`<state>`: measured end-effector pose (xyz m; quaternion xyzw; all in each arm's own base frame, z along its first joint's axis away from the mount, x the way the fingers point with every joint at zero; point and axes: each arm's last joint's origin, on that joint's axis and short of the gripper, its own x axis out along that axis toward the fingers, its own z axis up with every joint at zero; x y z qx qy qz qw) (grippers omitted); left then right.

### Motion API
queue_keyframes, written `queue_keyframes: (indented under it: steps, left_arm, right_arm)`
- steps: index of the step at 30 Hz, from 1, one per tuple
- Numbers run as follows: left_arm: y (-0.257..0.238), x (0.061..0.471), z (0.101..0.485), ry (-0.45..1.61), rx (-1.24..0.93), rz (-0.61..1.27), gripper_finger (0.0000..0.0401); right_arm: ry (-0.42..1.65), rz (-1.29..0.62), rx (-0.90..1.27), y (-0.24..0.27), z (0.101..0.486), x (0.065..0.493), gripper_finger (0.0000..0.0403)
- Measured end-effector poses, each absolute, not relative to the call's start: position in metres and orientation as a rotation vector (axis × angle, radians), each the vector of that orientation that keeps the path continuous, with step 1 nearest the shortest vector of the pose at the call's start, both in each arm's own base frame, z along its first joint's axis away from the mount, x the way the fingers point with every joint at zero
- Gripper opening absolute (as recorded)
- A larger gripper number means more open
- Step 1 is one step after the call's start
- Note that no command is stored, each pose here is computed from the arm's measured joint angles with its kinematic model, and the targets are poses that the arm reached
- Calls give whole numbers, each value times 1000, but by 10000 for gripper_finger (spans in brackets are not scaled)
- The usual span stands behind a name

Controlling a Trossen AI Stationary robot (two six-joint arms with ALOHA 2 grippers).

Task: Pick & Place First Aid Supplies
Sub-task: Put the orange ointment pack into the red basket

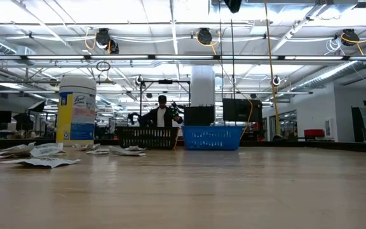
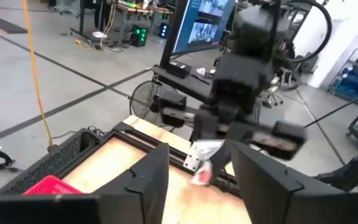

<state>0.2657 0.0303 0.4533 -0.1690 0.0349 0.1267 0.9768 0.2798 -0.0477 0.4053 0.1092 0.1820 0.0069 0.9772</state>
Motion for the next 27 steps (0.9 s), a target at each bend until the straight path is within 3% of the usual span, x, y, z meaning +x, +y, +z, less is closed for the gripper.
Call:
queue_keyframes:
  steps: [16, 27]
  left_arm:
    - [25, 254, 458, 81, -348, 200, 200]
    - [24, 255, 458, 85, -408, 155, 200]
  right_arm:
    - [1062, -85, 18, -78, 371, 316, 0]
    - [1123, -244, -173, -158, 341, 336, 0]
